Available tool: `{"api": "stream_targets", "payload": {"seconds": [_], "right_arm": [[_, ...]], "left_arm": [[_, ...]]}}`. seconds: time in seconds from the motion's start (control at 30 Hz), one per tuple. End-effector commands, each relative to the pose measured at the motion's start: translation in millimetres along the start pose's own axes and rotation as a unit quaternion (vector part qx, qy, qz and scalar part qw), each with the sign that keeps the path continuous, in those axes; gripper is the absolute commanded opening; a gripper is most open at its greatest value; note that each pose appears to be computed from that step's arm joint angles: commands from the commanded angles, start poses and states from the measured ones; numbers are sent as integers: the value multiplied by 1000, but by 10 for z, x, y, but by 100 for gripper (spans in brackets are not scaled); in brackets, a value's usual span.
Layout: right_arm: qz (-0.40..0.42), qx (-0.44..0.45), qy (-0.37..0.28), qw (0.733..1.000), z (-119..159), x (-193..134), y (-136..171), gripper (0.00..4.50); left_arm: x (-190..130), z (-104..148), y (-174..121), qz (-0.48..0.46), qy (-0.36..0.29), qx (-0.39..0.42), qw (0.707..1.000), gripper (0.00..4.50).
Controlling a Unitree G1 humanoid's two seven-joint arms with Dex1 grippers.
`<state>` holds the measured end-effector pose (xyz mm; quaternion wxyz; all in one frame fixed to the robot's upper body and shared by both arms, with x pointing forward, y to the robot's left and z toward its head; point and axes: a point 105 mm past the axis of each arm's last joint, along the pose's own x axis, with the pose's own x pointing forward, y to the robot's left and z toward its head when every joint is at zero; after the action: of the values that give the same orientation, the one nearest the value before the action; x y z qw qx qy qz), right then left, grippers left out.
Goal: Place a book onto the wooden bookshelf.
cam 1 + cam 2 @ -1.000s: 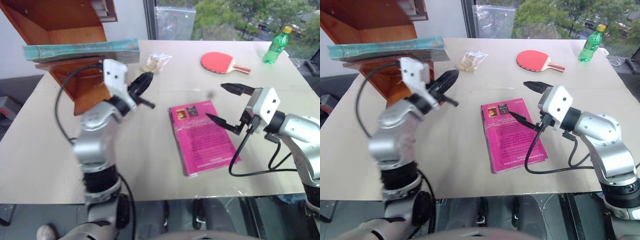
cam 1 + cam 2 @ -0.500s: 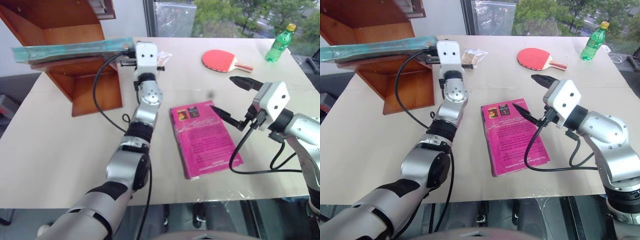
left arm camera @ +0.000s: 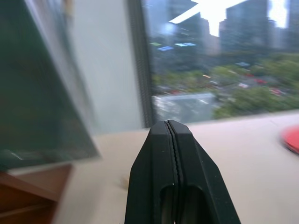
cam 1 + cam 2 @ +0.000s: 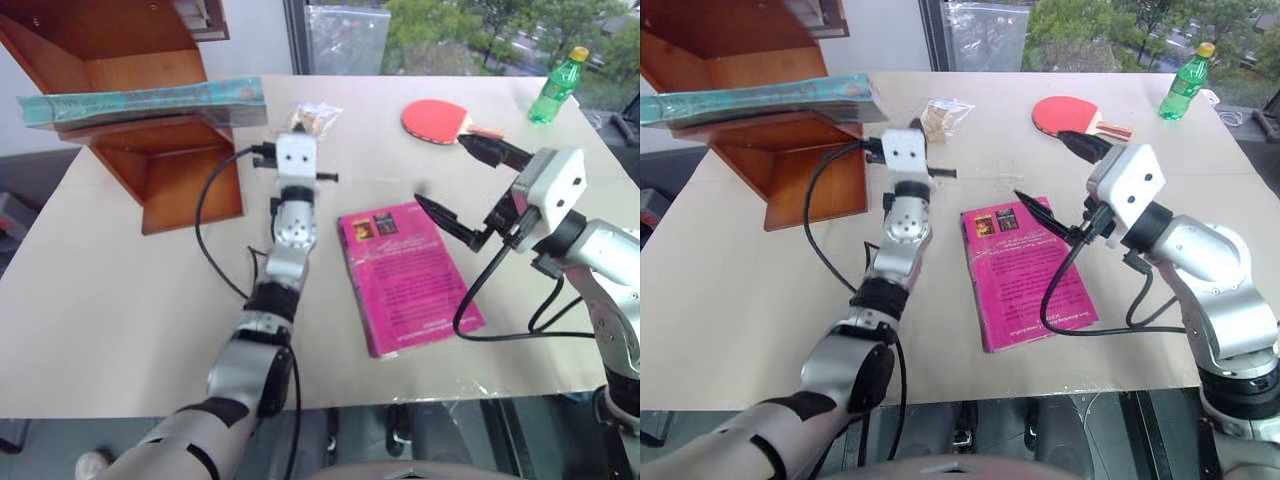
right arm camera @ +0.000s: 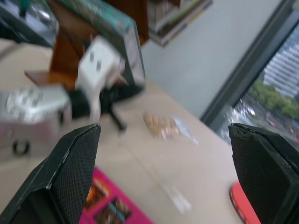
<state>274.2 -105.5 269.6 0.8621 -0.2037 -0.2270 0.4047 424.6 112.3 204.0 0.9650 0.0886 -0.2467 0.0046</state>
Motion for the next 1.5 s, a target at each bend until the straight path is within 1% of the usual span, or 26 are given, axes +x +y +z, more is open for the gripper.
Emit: {"api": "stream_targets", "payload": {"seconds": [0.03,0.2,0.37,0.43,0.47,0.53,0.6,0.7,0.73,0.77,0.8,0.83,0.87,0.97,1.0,1.07,1.1,1.17,1.2,1.23,1.27,1.3,1.37,1.4,1.43,1.5], "right_arm": [[7,-1,-62,998,312,17,22,450],[22,26,-113,993,524,61,82,450],[26,49,-142,988,639,71,82,450],[26,54,-133,989,606,56,79,450],[26,57,-116,991,538,37,77,450],[26,61,-74,995,365,-27,81,450],[27,65,-24,997,166,-113,90,450],[21,77,58,995,-160,-320,64,450],[21,78,84,993,-257,-398,60,450],[21,84,109,990,-354,-500,65,450],[21,90,129,987,-428,-598,73,450],[22,93,154,984,-508,-717,83,450],[21,90,182,979,-590,-853,89,450],[9,84,239,967,-734,-1180,66,450],[-1,81,258,963,-770,-1303,33,450],[-11,77,278,957,-803,-1452,-1,450],[-13,76,283,956,-808,-1501,-11,450],[-24,77,288,954,-812,-1562,-38,450],[-24,77,288,954,-811,-1572,-36,450],[-23,77,288,954,-812,-1576,-27,450],[-22,77,288,954,-810,-1575,-17,450],[-20,78,287,954,-804,-1571,-5,450],[-18,78,287,955,-790,-1569,8,450],[-17,79,288,954,-782,-1574,10,450],[-17,80,290,954,-776,-1582,9,450],[-14,82,294,952,-770,-1598,18,450]], "left_arm": [[-70,134,14,-42,-25,-13,999,1],[-237,127,99,-82,-14,-27,996,1],[-375,175,188,-129,-3,-42,991,1],[-455,185,238,-154,6,-49,987,1],[-503,187,268,-169,13,-56,984,1],[-610,194,333,-198,23,-63,978,1],[-756,210,376,-244,39,-93,964,1],[-963,281,463,-297,53,-124,945,89],[-1005,309,498,-303,55,-129,943,128],[-1048,324,541,-307,64,-131,940,182],[-1089,332,575,-310,74,-135,938,215],[-1130,329,632,-309,86,-139,937,266],[-1165,304,725,-297,102,-145,938,299],[-1161,169,1097,-215,135,-116,960,445],[-1143,147,1268,-186,137,-105,967,445],[-1133,137,1451,-160,139,-106,971,445],[-1127,138,1535,-150,139,-108,973,445],[-1087,107,1763,-111,140,-83,980,445],[-1003,141,1992,-55,124,-64,989,445],[-952,156,2114,-30,122,-72,989,445],[-927,182,2138,-37,119,-90,988,445],[-949,214,2051,-83,122,-109,983,445],[-1125,246,1814,-191,149,-154,958,445],[-1236,245,1738,-231,167,-137,948,445],[-1316,246,1714,-252,180,-123,943,445],[-1238,275,1883,-205,172,-90,959,445]]}}
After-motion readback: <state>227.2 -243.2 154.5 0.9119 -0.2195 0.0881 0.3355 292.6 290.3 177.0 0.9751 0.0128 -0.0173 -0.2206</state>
